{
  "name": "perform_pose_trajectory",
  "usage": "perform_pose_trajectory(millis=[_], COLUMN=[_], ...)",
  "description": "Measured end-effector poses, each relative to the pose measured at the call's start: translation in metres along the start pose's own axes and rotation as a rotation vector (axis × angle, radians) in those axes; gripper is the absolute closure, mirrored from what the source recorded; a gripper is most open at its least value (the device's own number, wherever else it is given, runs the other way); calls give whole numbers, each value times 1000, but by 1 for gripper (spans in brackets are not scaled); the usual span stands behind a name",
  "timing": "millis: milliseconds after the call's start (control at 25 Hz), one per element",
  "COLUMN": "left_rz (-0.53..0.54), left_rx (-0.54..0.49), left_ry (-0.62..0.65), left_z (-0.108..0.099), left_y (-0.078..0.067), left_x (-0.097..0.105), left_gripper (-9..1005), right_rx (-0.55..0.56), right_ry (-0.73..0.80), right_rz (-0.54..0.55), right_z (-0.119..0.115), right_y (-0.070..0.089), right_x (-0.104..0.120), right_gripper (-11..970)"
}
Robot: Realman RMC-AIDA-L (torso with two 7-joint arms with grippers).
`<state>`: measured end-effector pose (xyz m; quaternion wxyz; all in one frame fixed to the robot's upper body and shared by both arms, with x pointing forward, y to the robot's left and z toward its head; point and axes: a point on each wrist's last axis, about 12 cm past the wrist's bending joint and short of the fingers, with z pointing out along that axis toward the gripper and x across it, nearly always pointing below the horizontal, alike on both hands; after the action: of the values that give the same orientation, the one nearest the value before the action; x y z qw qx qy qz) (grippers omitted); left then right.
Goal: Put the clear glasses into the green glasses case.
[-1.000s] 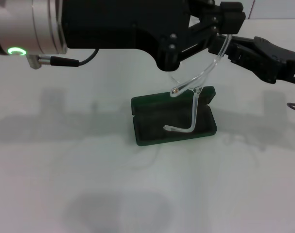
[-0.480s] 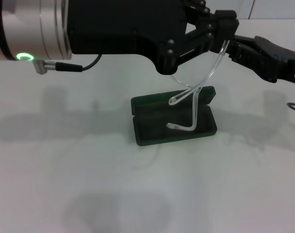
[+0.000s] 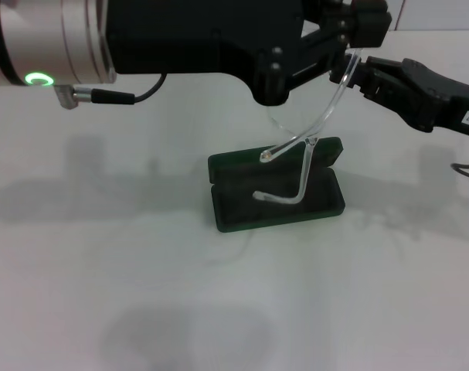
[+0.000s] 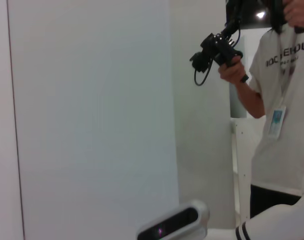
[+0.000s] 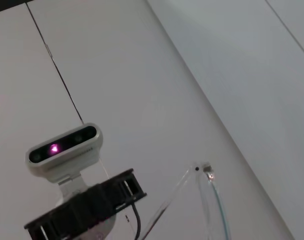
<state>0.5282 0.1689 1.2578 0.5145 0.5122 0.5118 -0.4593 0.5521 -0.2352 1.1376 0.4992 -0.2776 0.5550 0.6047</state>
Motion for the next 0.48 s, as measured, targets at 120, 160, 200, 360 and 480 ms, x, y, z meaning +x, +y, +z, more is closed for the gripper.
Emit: perform_pose_trajectory(millis=[120, 160, 200, 360, 480], left_rz=[-1, -2, -3, -9, -12], left_rx=[2, 2, 2, 0, -2], left_ry=[0, 2, 3, 8, 9], left_z=[0, 0, 1, 1, 2], left_y=[0, 0, 0, 1, 2], left_x=[0, 0, 1, 3, 4], left_gripper=[947, 947, 947, 947, 947], right_rx=[-6, -10, -14, -35, -50], right_ry=[8, 10, 11, 11, 3], right_rz=[-9, -8, -7, -6, -9], right_z=[4, 6, 8, 15, 19], right_y=[-1, -2, -2, -3, -2], right_x=[-1, -1, -1, -3, -5], right_gripper=[904, 904, 904, 904, 904])
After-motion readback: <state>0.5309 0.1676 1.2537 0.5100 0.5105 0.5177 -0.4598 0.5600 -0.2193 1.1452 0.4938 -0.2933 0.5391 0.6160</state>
